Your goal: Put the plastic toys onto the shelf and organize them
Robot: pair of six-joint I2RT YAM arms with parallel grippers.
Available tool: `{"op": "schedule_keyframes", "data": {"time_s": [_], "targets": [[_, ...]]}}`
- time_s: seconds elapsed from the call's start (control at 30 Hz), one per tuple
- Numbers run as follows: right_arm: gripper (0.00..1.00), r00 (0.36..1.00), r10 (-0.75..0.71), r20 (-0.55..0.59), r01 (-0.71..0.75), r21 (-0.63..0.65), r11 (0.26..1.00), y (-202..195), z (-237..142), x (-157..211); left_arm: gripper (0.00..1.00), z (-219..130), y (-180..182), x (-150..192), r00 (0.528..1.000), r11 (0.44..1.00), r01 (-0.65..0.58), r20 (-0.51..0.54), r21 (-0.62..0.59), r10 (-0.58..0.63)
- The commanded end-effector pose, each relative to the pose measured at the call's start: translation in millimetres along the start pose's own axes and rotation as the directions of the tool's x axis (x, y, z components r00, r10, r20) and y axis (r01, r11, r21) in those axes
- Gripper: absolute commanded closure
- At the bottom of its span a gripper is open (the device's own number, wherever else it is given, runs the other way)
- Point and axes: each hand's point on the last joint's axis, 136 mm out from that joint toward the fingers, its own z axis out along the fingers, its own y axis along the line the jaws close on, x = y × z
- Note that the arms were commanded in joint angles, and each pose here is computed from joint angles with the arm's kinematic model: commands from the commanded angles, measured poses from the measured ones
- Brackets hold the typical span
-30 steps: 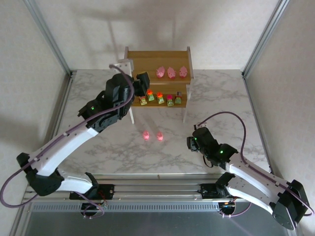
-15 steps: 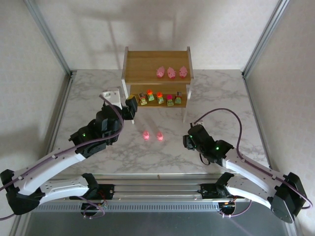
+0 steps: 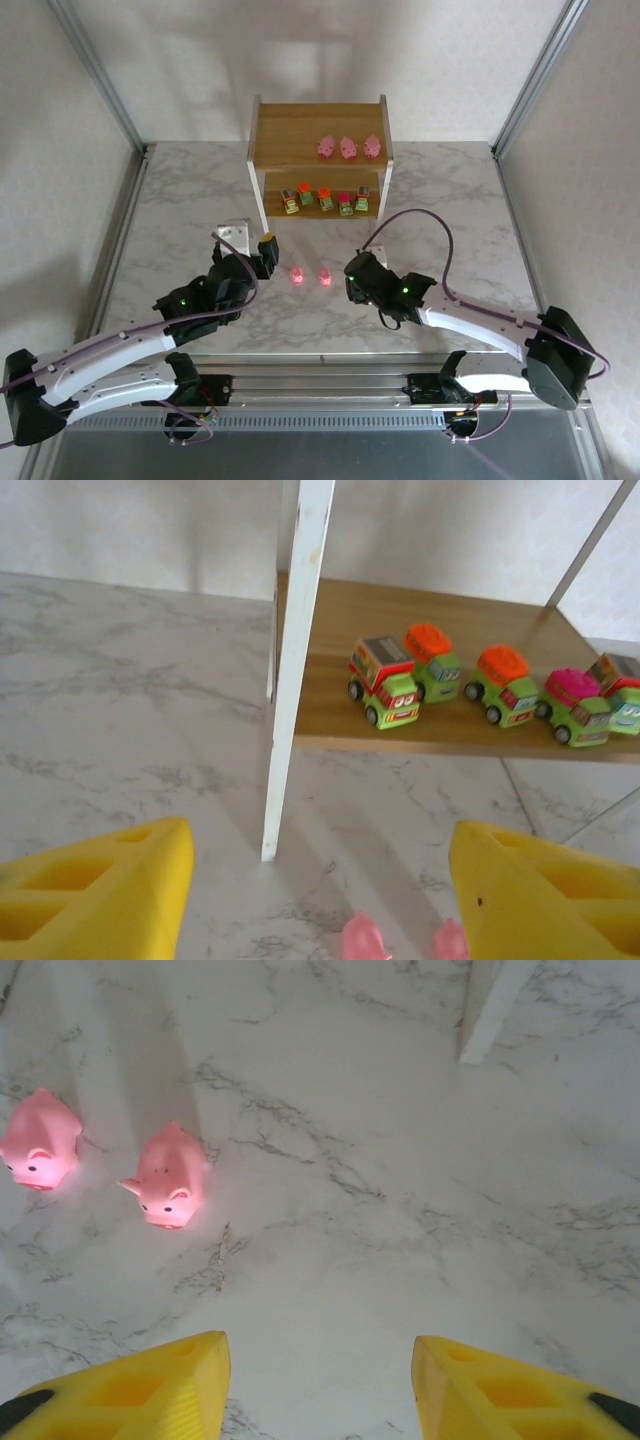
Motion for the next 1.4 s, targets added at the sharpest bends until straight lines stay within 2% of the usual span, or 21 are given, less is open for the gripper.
{"op": "schedule_keyframes", "data": {"time_s": [0.0,0.17,0.37,0.73,1.1,1.37], "targets": [[0.48,1.0,0.024,0.008,-0.024,0.011,1.0,10.7,2.4,-7.3,0.31,8.1,-2.8,23.2,0.999,0.999,0.047,-0.016,0.013,-0.047],[0.48,1.0,0.022,-0.008,-0.023,-0.003,1.0,32.5,14.1,-12.3,0.28,24.5,4.7,58.2,0.998,0.999,0.031,-0.06,-0.02,-0.032],[0.47,0.999,0.008,-0.045,-0.008,-0.014,1.0,60.4,34.9,-14.8,0.26,56.0,30.9,99.0,0.985,0.995,0.076,-0.148,-0.062,-0.085],[0.43,0.992,0.007,-0.126,-0.006,0.009,1.0,82.2,70.2,-5.7,0.25,89.2,37.9,145.1,0.972,0.996,0.06,-0.222,-0.073,-0.075],[0.43,0.987,0.022,-0.157,-0.011,0.075,0.997,75.6,92.7,-3.9,0.25,94.5,43.4,148.1,0.965,0.993,0.09,-0.241,-0.08,-0.106],[0.47,0.99,0.026,-0.136,-0.012,0.102,0.995,64.6,89.3,-4.5,0.25,97.8,47.0,151.3,0.96,0.991,0.097,-0.253,-0.089,-0.117]]}}
